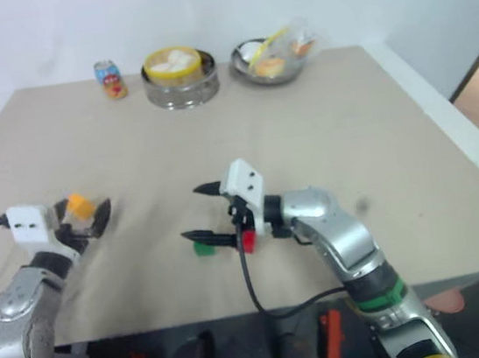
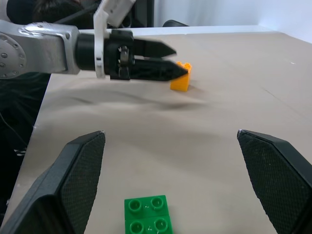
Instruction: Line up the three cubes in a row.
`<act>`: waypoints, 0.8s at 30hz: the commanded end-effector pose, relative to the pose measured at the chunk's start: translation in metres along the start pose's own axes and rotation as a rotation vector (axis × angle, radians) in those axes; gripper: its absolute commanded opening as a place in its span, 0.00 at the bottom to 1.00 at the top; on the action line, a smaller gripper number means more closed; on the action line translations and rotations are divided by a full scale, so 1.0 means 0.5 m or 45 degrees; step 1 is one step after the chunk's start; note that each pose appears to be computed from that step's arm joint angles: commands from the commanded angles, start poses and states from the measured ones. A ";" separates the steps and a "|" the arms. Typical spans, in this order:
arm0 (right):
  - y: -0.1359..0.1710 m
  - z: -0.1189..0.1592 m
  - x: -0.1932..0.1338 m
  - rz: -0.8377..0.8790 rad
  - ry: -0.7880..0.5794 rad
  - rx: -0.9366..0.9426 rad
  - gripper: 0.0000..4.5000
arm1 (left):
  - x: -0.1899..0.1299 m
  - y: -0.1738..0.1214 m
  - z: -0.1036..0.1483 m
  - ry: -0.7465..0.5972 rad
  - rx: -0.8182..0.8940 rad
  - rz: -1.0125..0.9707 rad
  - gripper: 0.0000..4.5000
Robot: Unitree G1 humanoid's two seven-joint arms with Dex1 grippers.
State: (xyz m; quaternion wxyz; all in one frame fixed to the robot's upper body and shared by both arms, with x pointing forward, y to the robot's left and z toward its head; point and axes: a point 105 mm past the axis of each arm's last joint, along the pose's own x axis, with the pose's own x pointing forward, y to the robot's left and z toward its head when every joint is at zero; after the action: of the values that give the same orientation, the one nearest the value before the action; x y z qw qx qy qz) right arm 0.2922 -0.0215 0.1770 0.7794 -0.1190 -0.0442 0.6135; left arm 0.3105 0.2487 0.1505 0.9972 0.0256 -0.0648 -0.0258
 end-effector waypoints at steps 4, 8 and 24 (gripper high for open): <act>-0.003 0.019 -0.003 0.010 -0.014 -0.071 1.00 | -0.016 0.068 0.030 -0.065 0.077 0.125 1.00; 0.002 0.019 -0.003 0.036 0.006 -0.093 1.00 | -0.004 0.071 0.012 0.025 0.072 -0.049 1.00; 0.006 0.024 -0.017 -0.010 0.031 -0.122 1.00 | 0.050 0.082 -0.008 0.121 0.081 -0.199 1.00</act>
State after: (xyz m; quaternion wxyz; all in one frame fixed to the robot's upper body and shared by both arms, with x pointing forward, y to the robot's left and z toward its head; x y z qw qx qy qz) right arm 0.2902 -0.0275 0.1767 0.7786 -0.1544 -0.0394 0.6070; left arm 0.3364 0.2838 0.1360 0.9937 0.0419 0.0082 -0.1037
